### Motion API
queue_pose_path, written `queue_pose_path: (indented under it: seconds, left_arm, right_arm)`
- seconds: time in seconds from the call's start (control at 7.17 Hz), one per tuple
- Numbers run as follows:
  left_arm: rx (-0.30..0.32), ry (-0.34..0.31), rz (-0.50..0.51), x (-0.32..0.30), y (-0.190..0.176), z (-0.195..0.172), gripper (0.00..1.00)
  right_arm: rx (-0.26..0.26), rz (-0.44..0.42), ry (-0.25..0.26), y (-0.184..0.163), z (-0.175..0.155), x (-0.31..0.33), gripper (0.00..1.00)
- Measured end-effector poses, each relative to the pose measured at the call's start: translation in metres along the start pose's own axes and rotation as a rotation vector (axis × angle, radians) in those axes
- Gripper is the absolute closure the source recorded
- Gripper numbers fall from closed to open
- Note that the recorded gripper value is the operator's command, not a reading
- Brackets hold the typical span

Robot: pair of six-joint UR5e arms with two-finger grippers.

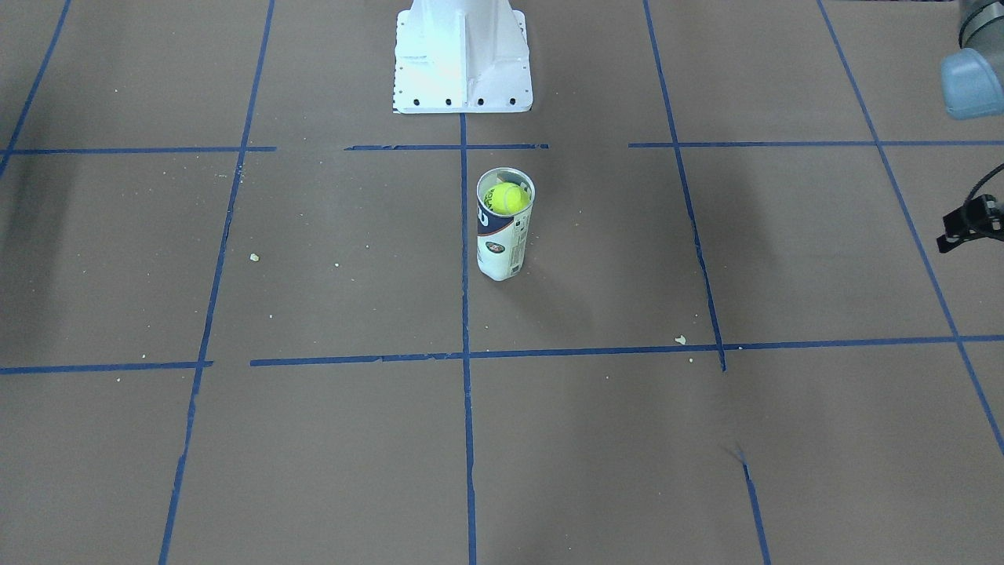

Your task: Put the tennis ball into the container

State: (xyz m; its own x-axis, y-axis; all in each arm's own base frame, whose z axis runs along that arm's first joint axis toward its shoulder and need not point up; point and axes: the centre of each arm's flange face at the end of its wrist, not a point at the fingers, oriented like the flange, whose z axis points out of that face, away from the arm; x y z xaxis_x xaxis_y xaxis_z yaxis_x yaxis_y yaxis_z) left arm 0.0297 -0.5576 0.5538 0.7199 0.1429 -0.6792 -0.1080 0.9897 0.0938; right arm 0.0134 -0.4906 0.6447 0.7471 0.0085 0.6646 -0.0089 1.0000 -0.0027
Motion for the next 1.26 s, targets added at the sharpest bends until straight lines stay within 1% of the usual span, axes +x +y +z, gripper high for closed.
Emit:
queue_pose_path:
  seconds: [0.14, 0.28, 0.56, 0.84, 1.26]
  left_arm:
    - [0.013, -0.006, -0.016, -0.047, 0.015, 0.01, 0.0]
    - [0.012, -0.01, -0.034, -0.086, 0.03, 0.019, 0.0]
    - [-0.002, -0.01, -0.082, -0.134, 0.064, 0.03, 0.0]
    - [-0.016, -0.005, -0.119, -0.147, 0.081, 0.034, 0.0]
    - [-0.036, -0.002, -0.168, -0.134, 0.101, 0.01, 0.0]
  right_arm:
    - [0.0, 0.0, 0.0, 0.0, 0.0, 0.0, 0.0]
    - [0.0, 0.0, 0.0, 0.0, 0.0, 0.0, 0.0]
    - [0.0, 0.0, 0.0, 0.0, 0.0, 0.0, 0.0]
    - [0.0, 0.0, 0.0, 0.0, 0.0, 0.0, 0.0]
    - [0.0, 0.0, 0.0, 0.0, 0.0, 0.0, 0.0]
